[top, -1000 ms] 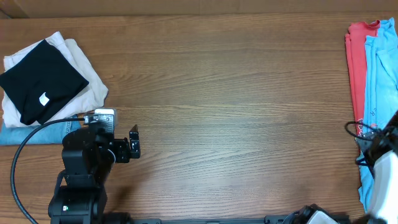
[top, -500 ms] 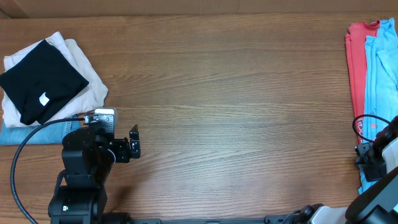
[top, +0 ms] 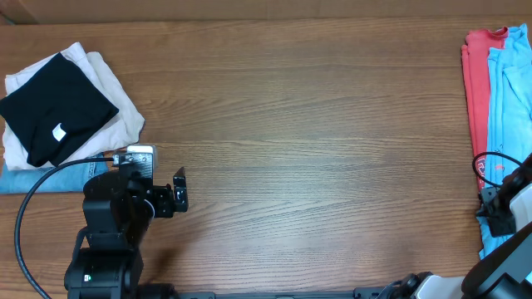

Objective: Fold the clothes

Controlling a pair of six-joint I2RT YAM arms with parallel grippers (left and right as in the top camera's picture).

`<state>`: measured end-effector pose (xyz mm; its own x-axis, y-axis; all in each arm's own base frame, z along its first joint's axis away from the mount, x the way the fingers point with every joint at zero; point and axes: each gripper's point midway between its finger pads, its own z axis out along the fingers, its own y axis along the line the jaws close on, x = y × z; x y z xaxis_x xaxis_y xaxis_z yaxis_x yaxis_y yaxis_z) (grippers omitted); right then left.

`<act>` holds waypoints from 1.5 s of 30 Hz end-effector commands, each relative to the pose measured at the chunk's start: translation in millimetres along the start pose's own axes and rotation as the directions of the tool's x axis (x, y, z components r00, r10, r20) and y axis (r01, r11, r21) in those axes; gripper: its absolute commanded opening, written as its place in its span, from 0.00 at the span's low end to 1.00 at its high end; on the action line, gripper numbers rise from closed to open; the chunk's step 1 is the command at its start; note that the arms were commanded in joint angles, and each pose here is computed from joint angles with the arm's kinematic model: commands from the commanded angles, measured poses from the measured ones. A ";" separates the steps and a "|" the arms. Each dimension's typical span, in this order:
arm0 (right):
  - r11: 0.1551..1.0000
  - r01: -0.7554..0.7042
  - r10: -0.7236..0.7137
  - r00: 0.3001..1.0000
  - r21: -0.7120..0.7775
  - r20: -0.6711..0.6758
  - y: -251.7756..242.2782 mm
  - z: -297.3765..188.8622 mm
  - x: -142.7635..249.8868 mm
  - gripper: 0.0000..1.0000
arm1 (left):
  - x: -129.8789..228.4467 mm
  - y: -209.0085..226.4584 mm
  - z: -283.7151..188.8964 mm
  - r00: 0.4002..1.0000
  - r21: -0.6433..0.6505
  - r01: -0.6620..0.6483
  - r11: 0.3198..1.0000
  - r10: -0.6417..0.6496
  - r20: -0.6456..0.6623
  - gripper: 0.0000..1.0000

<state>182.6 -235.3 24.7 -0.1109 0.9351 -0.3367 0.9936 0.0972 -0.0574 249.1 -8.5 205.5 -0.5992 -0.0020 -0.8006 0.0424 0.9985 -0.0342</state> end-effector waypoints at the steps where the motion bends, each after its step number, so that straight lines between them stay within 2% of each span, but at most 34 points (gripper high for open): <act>1: 1.000 -0.015 0.015 1.000 0.005 -0.001 -2.6 2.4 1.3 0.57 | -10.8 -1.1 -5.9 0.999 0.008 0.011 1.000 -0.011 0.031 1.00; 18: 0.999 -0.044 0.044 0.999 0.022 -0.005 -13.4 14.2 10.3 0.59 | -7.0 -1.0 -5.8 1.000 0.008 0.012 1.000 -0.012 0.016 1.00; 24: 0.999 -0.046 0.046 0.999 0.011 0.000 -11.0 14.0 8.6 0.45 | -7.1 -1.1 -5.8 1.000 0.008 0.012 1.000 -0.012 0.016 1.00; 28: 0.999 -0.046 0.046 0.999 0.008 0.000 -10.3 13.7 8.2 0.16 | -7.1 -1.0 -5.8 1.000 0.008 0.012 1.000 -0.012 0.016 1.00; 31: 0.999 -0.047 0.047 0.999 0.004 -0.001 -9.4 13.5 8.0 0.04 | -7.1 -1.1 -5.8 1.000 0.008 0.012 1.000 -0.012 0.016 1.00; 39: 0.994 -0.041 0.036 0.998 -0.103 -0.049 15.8 -4.8 0.0 0.04 | -7.2 -1.0 -5.8 1.000 0.008 0.012 1.000 -0.012 0.017 1.00; 45: 0.924 0.105 -0.144 0.986 -0.367 -0.080 70.7 -65.4 -7.5 0.04 | -7.2 -1.0 -5.8 1.000 0.008 0.012 1.000 -0.012 0.017 1.00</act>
<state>210.0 -220.1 41.0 -0.1546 0.9634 -0.2188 0.9813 0.1755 0.0794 247.3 -8.5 203.3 -0.6086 -0.0021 -0.7935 0.0420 0.9985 -0.0348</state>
